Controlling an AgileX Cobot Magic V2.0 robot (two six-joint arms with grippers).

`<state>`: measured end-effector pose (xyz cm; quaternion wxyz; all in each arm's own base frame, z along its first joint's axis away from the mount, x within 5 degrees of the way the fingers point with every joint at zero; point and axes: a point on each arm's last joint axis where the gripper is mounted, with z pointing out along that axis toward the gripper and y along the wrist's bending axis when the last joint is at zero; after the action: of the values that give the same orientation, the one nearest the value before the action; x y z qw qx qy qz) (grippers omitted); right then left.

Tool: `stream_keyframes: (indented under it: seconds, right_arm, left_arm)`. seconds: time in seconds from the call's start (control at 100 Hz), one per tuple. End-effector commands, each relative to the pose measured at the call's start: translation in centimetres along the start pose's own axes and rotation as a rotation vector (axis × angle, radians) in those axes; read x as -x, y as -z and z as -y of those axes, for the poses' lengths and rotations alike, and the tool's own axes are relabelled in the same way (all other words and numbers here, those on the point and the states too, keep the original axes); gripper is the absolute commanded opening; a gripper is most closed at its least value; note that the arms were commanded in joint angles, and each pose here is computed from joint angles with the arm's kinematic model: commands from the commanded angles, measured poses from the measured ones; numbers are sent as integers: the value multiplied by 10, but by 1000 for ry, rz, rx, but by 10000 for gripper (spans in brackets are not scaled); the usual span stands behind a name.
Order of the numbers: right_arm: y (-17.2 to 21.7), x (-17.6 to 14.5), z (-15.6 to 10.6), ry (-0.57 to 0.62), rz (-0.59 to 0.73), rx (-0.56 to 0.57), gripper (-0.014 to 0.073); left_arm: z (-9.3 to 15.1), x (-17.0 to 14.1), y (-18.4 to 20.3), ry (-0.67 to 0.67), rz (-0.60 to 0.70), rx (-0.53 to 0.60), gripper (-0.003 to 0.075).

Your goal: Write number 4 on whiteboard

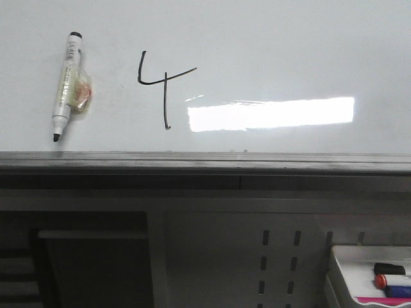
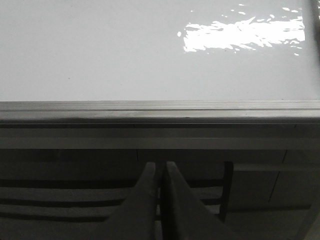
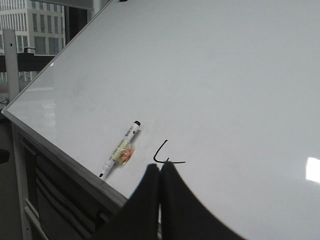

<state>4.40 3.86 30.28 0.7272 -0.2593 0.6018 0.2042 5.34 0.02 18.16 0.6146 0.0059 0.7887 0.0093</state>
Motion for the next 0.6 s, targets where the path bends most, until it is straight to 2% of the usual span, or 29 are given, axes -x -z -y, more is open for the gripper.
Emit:
stream_keyframes:
  seconds: [0.0,0.26,0.34,0.49,0.59]
  right_arm:
    - [0,12,5,-5,58,-49,-53]
    - [0,11,7,-25,54,-81,-53]
    - [0,10,11,-18,33,-137,-53]
    - [2,5,19,-93,-15,-285,-53]
    - [4,0,26,-70,-33,-407,-53]
  left_arm:
    - [0,-5,-2,0,42,2,-20]
    - [0,-5,-2,0,42,2,-20]
    - [0,-5,-2,0,42,2,-20]
    - [0,-5,-2,0,42,2,-20]
    - [0,-5,-2,0,42,2,-20]
